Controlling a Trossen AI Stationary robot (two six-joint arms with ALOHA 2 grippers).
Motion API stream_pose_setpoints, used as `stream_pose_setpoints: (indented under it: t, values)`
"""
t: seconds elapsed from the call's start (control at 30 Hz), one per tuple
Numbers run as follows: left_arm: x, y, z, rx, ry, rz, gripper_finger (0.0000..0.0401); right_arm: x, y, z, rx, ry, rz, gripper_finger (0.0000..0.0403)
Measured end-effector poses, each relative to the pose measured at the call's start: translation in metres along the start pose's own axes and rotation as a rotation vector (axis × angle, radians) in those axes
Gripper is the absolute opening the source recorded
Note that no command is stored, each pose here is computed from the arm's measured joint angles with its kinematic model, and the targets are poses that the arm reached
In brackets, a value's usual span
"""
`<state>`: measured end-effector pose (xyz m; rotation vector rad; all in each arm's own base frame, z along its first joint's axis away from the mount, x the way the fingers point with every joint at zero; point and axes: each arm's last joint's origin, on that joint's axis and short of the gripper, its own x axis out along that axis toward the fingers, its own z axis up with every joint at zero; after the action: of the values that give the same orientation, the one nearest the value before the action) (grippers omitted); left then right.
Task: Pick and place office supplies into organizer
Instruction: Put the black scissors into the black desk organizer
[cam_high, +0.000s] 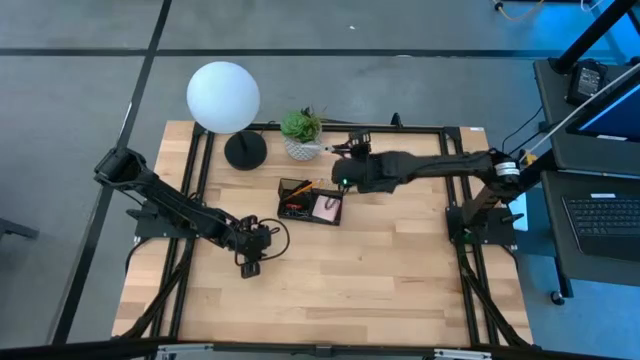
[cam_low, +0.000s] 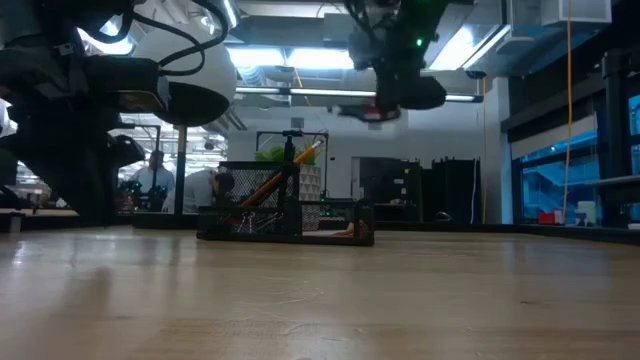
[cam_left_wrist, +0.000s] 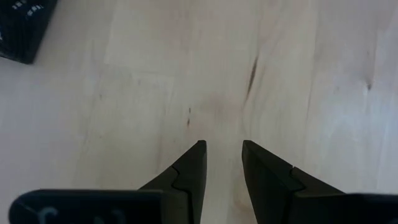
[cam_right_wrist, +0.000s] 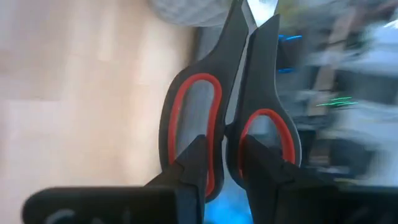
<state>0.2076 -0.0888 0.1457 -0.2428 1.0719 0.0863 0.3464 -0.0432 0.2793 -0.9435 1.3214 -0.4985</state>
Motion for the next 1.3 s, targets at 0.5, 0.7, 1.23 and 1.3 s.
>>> stream_pose_setpoints:
  t: [0.5,0.7,1.23,1.3]
  values:
    - [0.0,-0.001,-0.002,-0.014,0.029,-0.022,0.0097,-0.041,0.026,0.054,-0.613,0.077,-0.407,0.0078]
    - [0.0,-0.001,-0.002,-0.014,0.035,-0.028,0.0097,-0.03,0.037,0.062,-0.724,0.122,-0.4,0.0078]
    - [0.0,-0.002,-0.003,-0.008,0.039,-0.036,0.0097,-0.016,0.057,0.073,-0.869,0.146,-0.374,0.0078]
    - [0.0,-0.002,-0.003,-0.008,0.04,-0.036,0.0097,-0.016,0.057,0.073,-0.89,0.148,-0.373,0.0078]
